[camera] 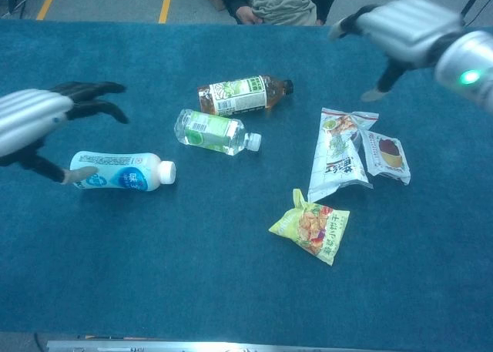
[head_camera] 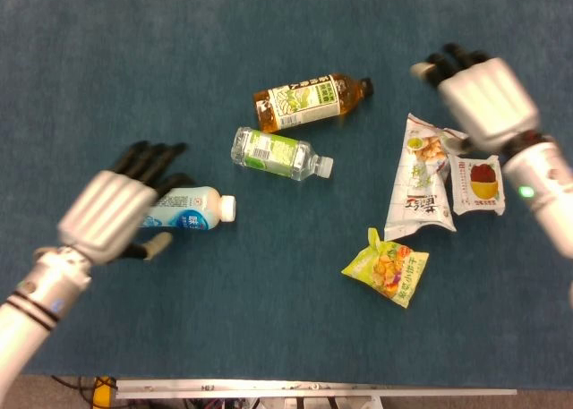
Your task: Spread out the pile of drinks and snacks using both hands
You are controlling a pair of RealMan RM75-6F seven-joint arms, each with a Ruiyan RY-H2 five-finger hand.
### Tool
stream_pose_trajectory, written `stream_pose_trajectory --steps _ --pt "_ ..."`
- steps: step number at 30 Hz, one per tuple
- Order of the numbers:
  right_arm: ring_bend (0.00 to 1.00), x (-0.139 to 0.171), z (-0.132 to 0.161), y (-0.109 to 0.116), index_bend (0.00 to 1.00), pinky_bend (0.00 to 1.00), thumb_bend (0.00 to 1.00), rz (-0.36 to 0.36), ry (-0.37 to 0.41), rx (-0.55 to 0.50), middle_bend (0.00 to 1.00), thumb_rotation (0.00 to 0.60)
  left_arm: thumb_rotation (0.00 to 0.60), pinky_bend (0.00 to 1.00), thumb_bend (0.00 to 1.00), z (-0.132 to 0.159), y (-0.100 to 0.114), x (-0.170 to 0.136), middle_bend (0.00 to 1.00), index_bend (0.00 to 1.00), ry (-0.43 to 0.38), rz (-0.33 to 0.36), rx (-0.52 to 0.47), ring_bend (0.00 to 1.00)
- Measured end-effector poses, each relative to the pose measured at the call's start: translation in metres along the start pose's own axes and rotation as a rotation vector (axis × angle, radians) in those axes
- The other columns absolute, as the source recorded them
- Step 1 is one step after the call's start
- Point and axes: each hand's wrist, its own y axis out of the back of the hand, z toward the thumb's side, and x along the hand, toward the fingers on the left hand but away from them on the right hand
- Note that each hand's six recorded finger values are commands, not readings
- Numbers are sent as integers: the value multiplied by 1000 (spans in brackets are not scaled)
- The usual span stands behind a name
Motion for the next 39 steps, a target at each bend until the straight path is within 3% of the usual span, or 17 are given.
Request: stream_pose_trajectory --steps 6,13,25,39 --pt "122 32 -43 11 198 285 0 -43 -60 -40 209 600 600 0 278 36 -2 33 10 224 -124 -27 37 0" --pt "122 54 -73 7 198 285 0 -52 -112 -72 209 600 600 0 278 63 1 66 0 211 -181 -47 67 0" --pt "122 68 -94 0 199 286 0 -55 -136 -83 209 600 600 0 278 93 -5 120 0 89 -172 -110 118 0" --pt "122 65 -107 -11 198 286 0 -38 -150 -103 209 600 600 0 278 121 -23 170 0 90 -157 -153 244 0"
